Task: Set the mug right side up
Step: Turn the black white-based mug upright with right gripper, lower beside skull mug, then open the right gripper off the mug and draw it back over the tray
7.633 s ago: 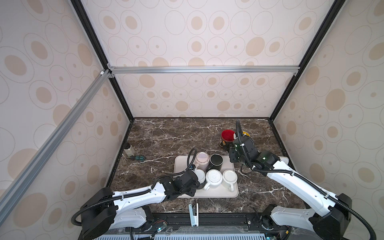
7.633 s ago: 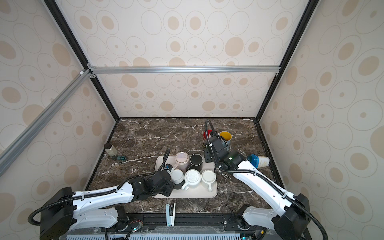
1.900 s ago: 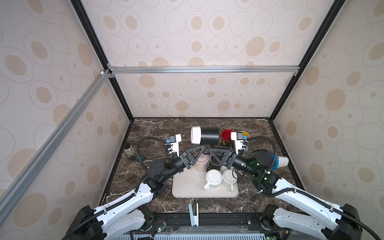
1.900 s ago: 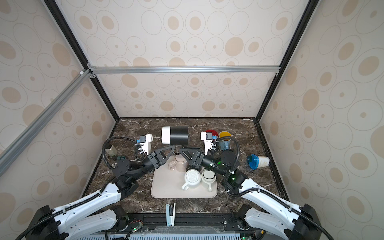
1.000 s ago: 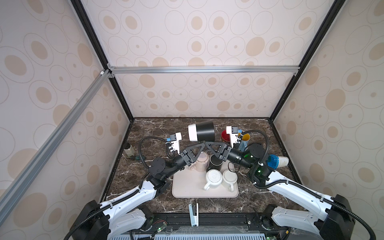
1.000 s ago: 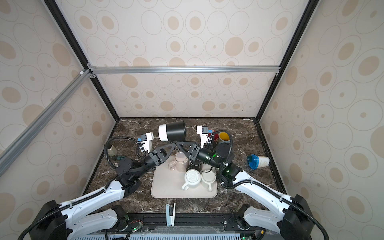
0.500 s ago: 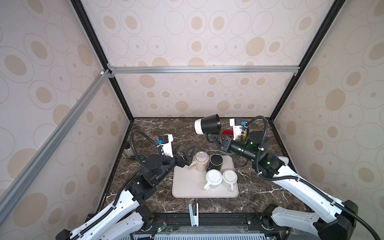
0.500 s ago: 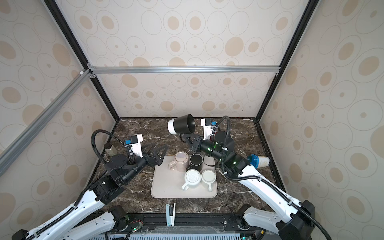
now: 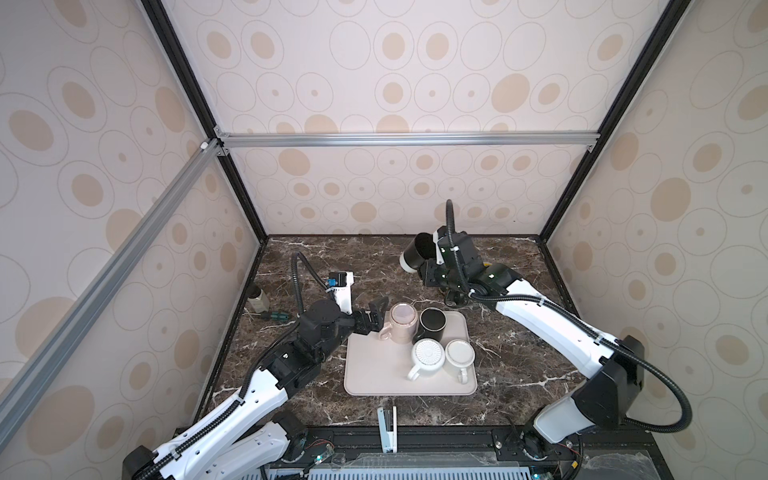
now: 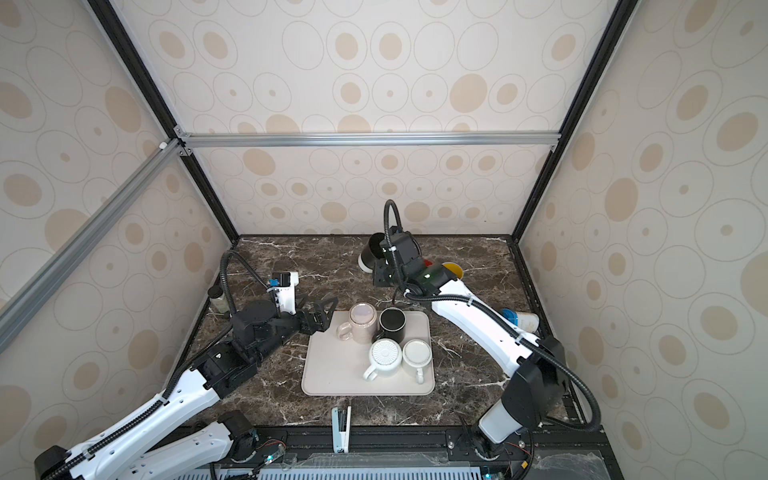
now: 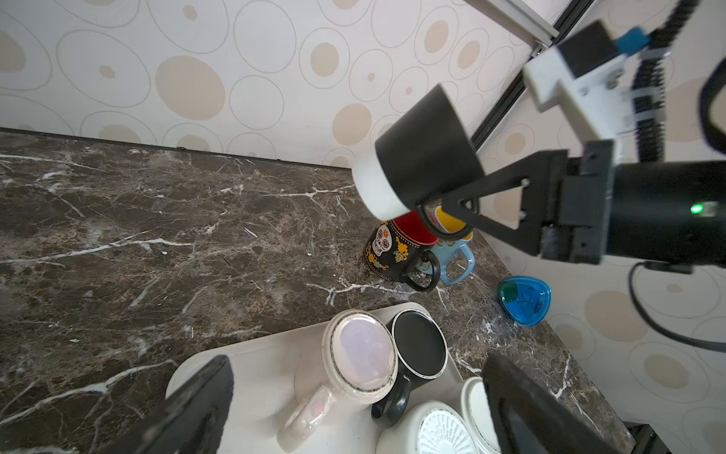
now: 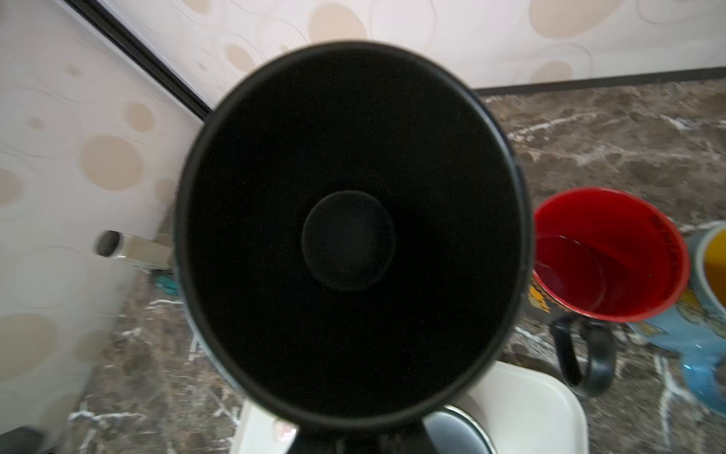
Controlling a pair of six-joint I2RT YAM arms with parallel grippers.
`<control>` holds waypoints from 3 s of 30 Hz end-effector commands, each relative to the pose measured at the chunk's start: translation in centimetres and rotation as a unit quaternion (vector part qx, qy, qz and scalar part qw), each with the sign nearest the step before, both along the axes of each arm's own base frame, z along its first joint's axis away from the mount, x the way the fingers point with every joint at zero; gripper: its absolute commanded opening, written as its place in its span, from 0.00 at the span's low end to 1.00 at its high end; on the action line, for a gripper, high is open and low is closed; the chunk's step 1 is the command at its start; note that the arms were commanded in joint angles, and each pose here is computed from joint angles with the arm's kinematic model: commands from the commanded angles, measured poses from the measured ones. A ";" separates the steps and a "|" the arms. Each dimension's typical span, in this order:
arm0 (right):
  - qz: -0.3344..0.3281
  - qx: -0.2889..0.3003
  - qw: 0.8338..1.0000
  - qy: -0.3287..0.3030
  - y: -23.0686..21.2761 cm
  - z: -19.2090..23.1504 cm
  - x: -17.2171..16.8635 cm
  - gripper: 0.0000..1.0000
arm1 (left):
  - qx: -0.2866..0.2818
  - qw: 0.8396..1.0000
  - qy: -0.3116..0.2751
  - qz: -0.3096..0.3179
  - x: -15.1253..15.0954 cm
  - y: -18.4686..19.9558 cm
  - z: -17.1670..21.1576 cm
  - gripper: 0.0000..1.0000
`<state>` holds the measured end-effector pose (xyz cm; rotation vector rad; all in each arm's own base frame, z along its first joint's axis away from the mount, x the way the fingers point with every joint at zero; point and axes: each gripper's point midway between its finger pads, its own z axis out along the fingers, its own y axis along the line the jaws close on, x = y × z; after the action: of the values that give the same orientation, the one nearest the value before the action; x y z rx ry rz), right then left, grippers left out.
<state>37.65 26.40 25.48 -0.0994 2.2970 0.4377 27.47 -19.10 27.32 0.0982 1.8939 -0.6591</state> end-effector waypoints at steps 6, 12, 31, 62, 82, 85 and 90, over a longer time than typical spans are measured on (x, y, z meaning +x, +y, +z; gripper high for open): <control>-0.040 -0.074 0.996 -0.023 -0.5 -0.5 3.4 0.00 | 0.020 1.000 0.012 0.002 0.3 0.1 -1.5 1.00; -0.045 -0.103 0.994 -0.006 -0.3 -3.0 4.5 0.00 | 0.022 1.000 0.014 0.002 0.4 0.1 -2.0 0.99; -0.049 -0.170 0.984 0.035 -0.8 -9.3 6.0 0.00 | 0.031 0.999 0.029 -0.011 0.1 -0.3 -3.8 0.99; -0.079 -0.211 0.971 0.078 -4.1 -15.2 6.1 0.00 | 0.031 0.998 0.048 -0.019 0.3 -1.0 -6.0 0.98; -0.091 -0.198 0.971 0.093 -3.9 -16.3 6.3 0.05 | 0.040 0.998 0.050 -0.011 0.1 -0.4 -7.0 0.99; -0.090 -0.194 0.972 0.096 -3.8 -16.3 6.2 0.15 | 0.041 0.998 0.049 -0.011 0.1 -0.3 -7.0 0.99; -0.086 -0.189 0.973 0.103 -3.7 -16.2 5.8 0.23 | 0.043 0.998 0.048 -0.009 0.0 -0.1 -7.0 0.99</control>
<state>43.01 23.03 8.48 -0.0848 2.5590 -0.0907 27.18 -19.73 19.56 0.1532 2.0454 -0.6213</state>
